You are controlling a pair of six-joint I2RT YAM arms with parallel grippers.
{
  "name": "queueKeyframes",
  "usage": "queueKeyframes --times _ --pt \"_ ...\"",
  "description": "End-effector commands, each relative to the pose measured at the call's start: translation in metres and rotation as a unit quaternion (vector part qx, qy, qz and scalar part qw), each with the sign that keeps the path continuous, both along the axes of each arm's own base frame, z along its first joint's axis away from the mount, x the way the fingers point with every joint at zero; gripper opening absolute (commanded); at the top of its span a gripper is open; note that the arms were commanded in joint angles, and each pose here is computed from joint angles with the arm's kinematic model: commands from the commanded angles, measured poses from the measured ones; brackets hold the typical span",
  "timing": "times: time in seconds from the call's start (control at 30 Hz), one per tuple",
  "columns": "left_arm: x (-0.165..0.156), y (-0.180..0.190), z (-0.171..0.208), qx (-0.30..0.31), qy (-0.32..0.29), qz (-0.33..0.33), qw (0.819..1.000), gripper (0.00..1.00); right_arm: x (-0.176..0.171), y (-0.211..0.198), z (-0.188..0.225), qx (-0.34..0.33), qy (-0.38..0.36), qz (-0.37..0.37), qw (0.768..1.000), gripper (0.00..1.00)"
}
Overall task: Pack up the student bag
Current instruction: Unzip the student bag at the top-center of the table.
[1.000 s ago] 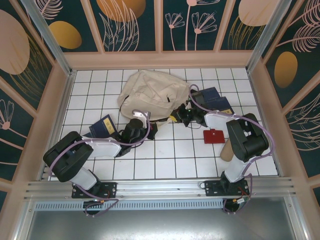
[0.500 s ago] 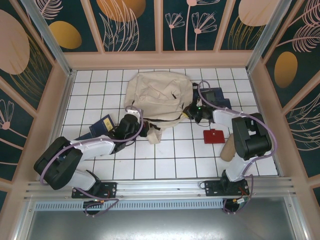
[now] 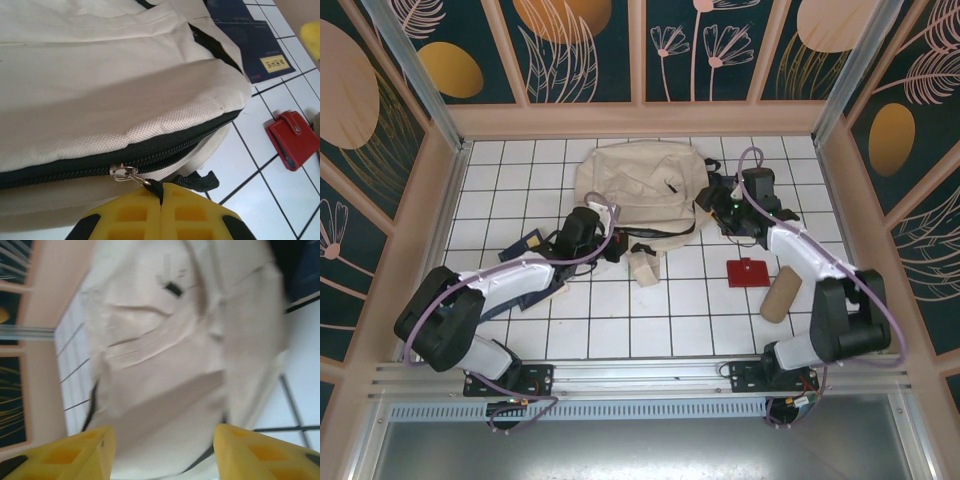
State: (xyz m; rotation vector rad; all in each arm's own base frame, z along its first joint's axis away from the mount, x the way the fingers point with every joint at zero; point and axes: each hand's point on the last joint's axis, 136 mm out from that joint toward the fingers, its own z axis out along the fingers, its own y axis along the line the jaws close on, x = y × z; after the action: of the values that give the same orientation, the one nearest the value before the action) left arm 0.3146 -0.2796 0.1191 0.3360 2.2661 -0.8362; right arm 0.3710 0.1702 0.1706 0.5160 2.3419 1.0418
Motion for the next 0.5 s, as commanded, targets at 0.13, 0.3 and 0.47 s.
queueKeyframes --times 0.13,0.3,0.47 --pt "0.007 -0.021 0.029 -0.027 -0.020 -0.047 0.998 0.00 -0.050 0.062 -0.012 0.112 0.091 -0.008 0.990 0.60" --pt "0.009 -0.031 0.038 -0.047 -0.023 -0.062 0.997 0.00 -0.054 0.087 -0.010 0.178 0.100 -0.020 0.979 0.61" --pt "0.009 -0.033 0.037 -0.049 -0.021 -0.067 0.996 0.00 -0.037 0.091 -0.001 0.185 0.082 -0.038 0.979 0.61"
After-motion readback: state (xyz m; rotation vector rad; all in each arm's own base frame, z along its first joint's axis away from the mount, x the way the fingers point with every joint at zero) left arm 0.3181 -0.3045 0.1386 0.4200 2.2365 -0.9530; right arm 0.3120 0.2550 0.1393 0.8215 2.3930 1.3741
